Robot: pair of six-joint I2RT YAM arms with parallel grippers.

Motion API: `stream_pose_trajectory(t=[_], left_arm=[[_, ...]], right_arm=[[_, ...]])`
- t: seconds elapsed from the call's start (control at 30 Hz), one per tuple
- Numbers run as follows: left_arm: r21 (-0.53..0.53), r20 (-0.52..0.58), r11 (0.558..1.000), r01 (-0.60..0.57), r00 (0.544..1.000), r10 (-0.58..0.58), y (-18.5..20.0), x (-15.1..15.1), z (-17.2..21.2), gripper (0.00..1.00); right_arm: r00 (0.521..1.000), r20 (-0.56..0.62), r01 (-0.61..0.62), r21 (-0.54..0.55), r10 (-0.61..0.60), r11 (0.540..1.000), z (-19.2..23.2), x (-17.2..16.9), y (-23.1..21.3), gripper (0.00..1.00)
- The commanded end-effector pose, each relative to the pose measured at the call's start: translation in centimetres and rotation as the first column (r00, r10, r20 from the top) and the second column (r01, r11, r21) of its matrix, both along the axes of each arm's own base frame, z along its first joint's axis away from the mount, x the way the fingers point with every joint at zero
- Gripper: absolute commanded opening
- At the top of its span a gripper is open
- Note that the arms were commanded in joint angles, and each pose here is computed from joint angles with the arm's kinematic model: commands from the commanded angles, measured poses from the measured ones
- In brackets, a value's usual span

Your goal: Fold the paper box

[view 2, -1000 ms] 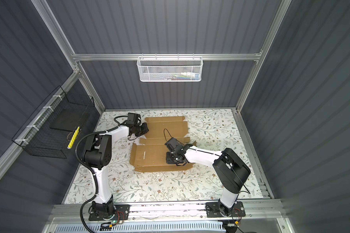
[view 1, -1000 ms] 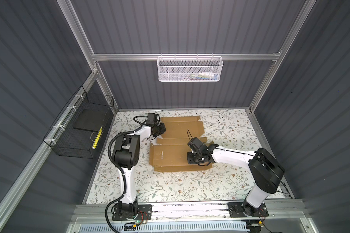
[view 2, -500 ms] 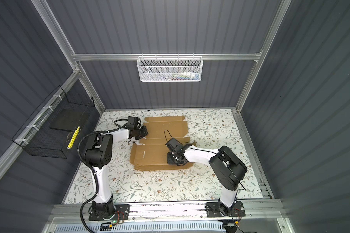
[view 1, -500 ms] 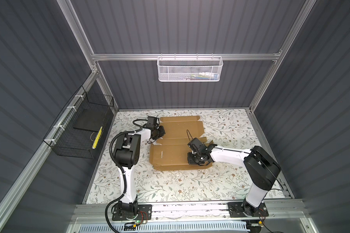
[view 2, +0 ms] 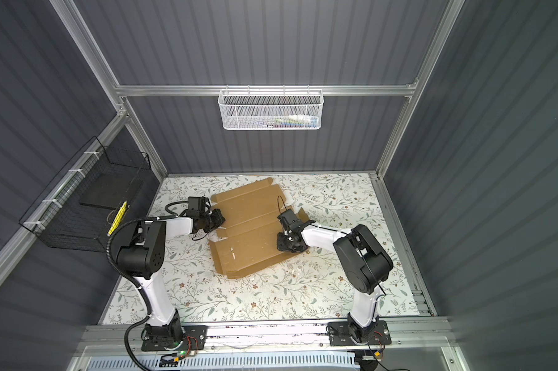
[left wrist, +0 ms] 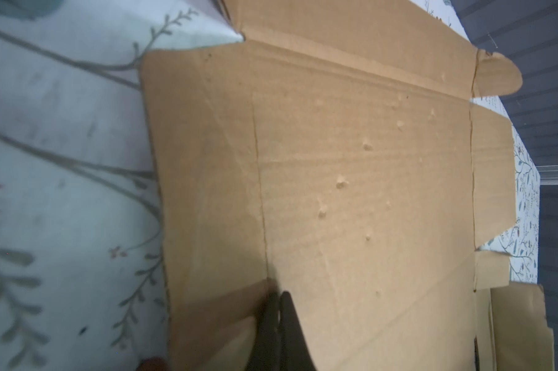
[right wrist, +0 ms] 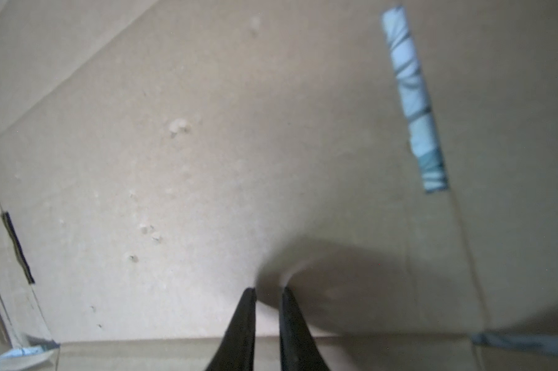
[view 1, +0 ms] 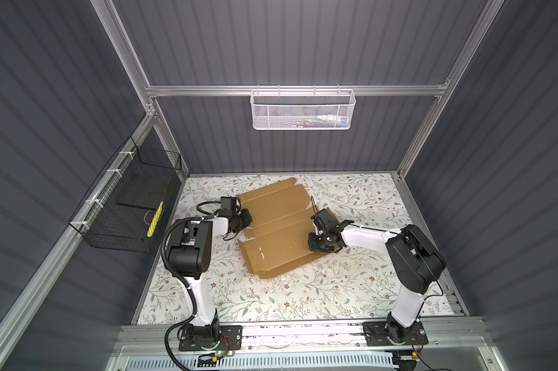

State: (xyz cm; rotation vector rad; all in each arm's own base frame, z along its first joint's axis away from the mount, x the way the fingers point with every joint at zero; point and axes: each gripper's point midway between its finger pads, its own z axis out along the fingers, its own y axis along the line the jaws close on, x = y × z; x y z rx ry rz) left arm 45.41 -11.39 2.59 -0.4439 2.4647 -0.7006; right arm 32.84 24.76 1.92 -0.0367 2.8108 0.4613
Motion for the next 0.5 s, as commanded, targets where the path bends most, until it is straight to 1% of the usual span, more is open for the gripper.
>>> stream_pose_trajectory(t=[0.0, 0.03, 0.13, 0.23, 0.33, 0.47], left_arm=[[-0.025, -0.175, 1.0, 0.001, 0.984, -0.006, -0.2, -5.1, -3.8, 0.0], [-0.034, -0.18, 0.999, 0.004, 0.984, -0.01, -0.2, -5.6, -3.8, 0.0], [-0.082, -0.182, 0.996, 0.018, 0.983, -0.033, -0.9, -6.8, -3.4, 0.0], [-0.091, -0.168, 0.995, 0.026, 0.985, -0.041, -0.9, -7.5, -2.2, 0.0], [-0.063, -0.125, 0.997, 0.039, 0.991, -0.046, -0.6, -7.2, 0.2, 0.0], [0.019, -0.049, 0.999, 0.04, 0.998, -0.039, 0.4, -6.0, 4.0, 0.0]], right_arm=[[0.998, -0.066, -0.011, -0.115, 0.004, 0.993, -2.6, 0.5, -2.9, 0.19], [0.997, -0.078, -0.01, -0.132, 0.0, 0.991, -2.6, 0.9, -3.4, 0.19], [0.998, -0.056, -0.009, -0.145, 0.0, 0.989, -1.8, 3.2, -3.8, 0.19], [1.0, -0.022, -0.012, -0.156, 0.009, 0.988, -0.3, 5.0, -3.8, 0.19], [1.0, 0.024, -0.016, -0.147, 0.02, 0.989, 1.5, 5.9, -3.6, 0.19], [0.997, 0.07, -0.012, -0.11, 0.019, 0.994, 3.5, 5.5, -3.1, 0.19]])
